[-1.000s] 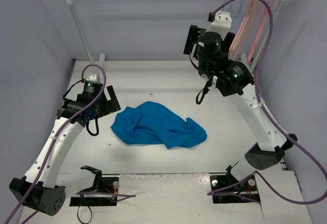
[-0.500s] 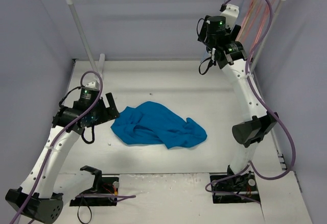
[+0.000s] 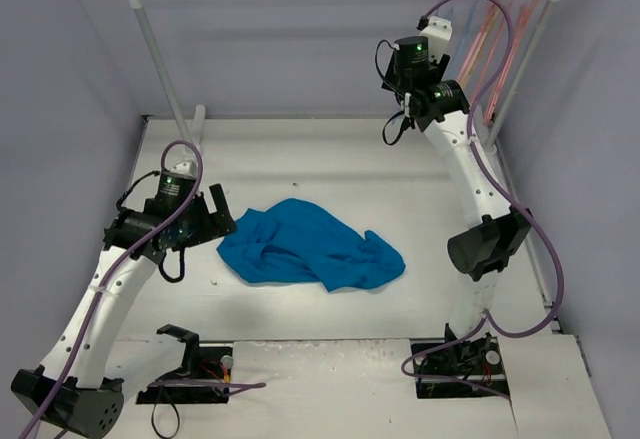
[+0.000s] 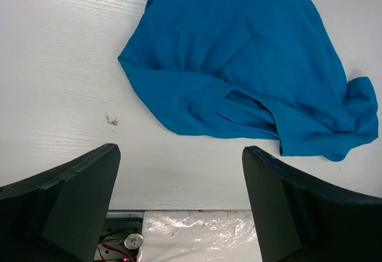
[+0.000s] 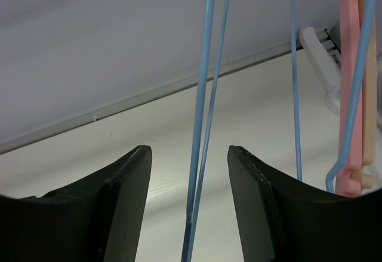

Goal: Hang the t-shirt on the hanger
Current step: Pick up the hanger from the clothesline.

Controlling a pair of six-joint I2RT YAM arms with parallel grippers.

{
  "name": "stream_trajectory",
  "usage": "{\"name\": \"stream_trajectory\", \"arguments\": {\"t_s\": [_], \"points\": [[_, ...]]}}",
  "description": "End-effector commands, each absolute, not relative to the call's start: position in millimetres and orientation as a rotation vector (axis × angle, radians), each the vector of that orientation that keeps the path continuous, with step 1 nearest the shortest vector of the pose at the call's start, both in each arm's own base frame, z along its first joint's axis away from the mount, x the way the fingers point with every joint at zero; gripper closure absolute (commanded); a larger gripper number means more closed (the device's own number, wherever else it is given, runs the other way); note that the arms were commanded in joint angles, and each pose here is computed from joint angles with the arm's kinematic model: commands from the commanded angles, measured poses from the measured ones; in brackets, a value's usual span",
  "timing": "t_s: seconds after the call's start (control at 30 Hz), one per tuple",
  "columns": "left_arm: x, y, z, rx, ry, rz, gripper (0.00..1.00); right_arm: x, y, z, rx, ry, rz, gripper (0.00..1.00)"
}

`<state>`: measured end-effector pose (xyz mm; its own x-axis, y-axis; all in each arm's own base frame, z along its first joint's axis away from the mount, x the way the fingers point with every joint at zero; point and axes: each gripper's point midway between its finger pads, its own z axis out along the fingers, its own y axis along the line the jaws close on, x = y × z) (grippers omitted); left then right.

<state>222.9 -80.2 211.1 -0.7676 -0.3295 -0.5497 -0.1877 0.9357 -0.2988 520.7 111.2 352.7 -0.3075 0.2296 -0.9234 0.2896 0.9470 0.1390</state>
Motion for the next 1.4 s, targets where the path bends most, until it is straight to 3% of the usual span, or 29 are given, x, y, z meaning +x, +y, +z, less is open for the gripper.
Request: {"name": "stream_trajectory", "arguments": {"t_s": [0.0, 0.17, 0.8, 0.9, 1.37], "points": [[228, -83, 218, -0.347, 2.435, -0.327, 0.15, 517, 98, 381, 0.446, 1.814, -0.066, 0.46], [230, -84, 218, -0.340, 2.436, -0.335, 0.15, 507, 89, 383, 0.446, 1.818, -0.113, 0.59], [234, -90, 218, -0.331, 2.444, -0.360, 0.15, 488, 80, 400, 0.361, 1.820, -0.132, 0.89], [235, -91, 217, -0.330, 2.450, -0.363, 0.15, 486, 83, 409, 0.317, 1.807, -0.115, 1.00], [238, -91, 218, -0.330, 2.444, -0.359, 0.15, 464, 110, 472, -0.002, 1.631, 0.034, 1.00]]}}
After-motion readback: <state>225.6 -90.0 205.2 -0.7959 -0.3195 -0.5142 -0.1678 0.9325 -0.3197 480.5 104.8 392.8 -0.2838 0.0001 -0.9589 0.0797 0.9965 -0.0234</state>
